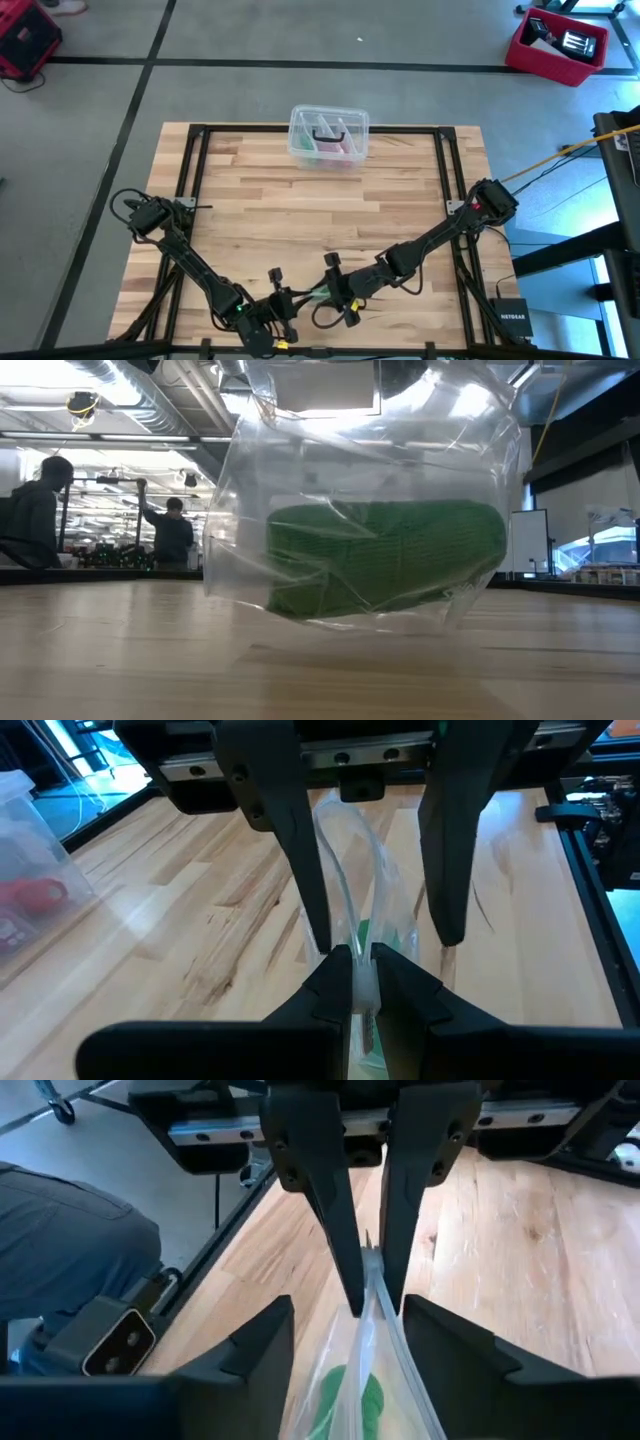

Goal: Roll bandage
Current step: Close the transparent zip lock bag

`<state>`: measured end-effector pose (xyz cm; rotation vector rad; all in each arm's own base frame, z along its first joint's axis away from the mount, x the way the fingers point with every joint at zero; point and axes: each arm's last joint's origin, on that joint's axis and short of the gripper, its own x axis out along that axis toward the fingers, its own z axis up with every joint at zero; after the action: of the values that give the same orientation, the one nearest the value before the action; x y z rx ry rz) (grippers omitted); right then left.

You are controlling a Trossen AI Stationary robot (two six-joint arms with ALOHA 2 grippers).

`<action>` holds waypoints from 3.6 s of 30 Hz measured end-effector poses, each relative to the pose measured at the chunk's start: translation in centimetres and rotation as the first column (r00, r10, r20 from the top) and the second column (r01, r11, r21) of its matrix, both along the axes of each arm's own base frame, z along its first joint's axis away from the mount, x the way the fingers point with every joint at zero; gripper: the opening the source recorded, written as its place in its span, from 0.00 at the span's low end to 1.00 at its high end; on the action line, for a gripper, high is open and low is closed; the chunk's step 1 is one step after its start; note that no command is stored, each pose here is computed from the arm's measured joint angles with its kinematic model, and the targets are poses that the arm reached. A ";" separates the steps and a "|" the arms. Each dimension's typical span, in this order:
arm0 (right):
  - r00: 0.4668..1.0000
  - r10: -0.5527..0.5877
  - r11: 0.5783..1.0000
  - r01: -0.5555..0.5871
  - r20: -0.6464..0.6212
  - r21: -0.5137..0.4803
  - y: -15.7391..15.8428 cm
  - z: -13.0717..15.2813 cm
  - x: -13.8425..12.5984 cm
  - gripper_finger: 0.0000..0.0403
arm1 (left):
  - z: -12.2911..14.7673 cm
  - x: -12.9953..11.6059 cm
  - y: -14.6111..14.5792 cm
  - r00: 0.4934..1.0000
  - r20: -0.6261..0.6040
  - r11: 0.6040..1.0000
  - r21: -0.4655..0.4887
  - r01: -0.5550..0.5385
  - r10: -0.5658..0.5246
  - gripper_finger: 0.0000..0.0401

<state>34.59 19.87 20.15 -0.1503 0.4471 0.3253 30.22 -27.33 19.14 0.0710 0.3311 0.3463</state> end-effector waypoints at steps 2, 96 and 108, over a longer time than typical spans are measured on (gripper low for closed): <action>1.000 0.000 1.000 0.000 -0.009 -0.007 0.0 -0.1 0.0 0.44 | 0.0 0.0 0.0 1.000 0.000 1.000 0.000 0.000 0.000 0.06; 0.988 -0.099 0.995 0.101 0.122 -0.006 -0.6 2.9 -0.4 0.00 | 0.7 -3.2 1.0 0.973 0.230 0.993 -0.118 0.017 0.011 0.33; 0.988 -0.098 0.995 0.100 0.121 -0.011 -0.6 2.8 -0.4 0.00 | 1.7 -3.1 0.8 0.964 0.266 0.997 -0.074 0.028 -0.007 0.33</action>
<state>34.17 19.22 22.99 -0.1626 0.3370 0.2135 27.10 -26.52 20.88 -0.0483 0.0775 0.3207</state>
